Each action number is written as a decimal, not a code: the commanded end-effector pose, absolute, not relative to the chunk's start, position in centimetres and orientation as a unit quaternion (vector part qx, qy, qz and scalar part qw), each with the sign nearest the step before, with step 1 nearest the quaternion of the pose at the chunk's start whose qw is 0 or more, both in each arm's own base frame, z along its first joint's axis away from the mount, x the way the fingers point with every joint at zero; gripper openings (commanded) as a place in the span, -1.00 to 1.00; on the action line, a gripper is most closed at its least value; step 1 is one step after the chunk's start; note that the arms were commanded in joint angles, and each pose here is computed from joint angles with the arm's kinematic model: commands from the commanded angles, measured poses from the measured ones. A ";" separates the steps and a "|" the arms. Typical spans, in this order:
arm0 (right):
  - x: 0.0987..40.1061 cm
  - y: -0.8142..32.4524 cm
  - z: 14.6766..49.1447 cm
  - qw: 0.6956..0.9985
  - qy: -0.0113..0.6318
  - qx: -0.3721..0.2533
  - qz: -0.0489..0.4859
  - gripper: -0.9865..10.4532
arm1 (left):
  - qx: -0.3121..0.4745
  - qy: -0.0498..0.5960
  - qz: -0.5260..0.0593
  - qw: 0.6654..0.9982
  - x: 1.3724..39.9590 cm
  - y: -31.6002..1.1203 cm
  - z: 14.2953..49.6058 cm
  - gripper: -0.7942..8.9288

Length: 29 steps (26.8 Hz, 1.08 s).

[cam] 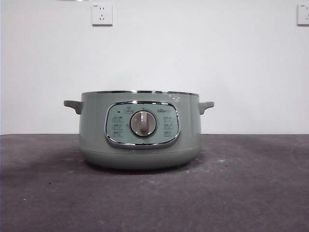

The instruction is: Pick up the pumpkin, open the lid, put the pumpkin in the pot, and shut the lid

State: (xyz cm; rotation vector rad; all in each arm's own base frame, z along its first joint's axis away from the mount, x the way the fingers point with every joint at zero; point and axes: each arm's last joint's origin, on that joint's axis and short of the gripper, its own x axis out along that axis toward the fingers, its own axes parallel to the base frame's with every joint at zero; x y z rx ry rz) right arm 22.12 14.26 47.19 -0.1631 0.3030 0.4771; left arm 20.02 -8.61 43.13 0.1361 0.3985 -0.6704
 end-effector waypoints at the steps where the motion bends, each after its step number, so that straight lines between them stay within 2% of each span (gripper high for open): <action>1: 20.1 13.0 48.2 0.959 0.138 -0.071 0.236 0.32 | 0.071 0.173 -0.336 0.923 21.8 -9.5 43.0 -0.86; 5: 17.1 11.1 49.4 0.961 0.124 -0.063 0.239 0.32 | 0.073 0.183 -0.344 0.918 25.2 -11.4 41.2 -0.86; 11: 14.6 9.4 49.8 0.960 0.135 -0.061 0.239 0.32 | 0.076 0.187 -0.356 0.912 29.1 -14.0 38.4 -0.86; 19: 13.9 8.9 49.4 0.956 0.162 -0.067 0.237 0.32 | 0.079 0.192 -0.364 0.908 32.8 -16.5 34.8 -0.86; 29: 13.9 9.0 49.1 0.953 0.173 -0.071 0.237 0.32 | 0.081 0.212 -0.366 0.902 35.3 -18.0 31.3 -0.86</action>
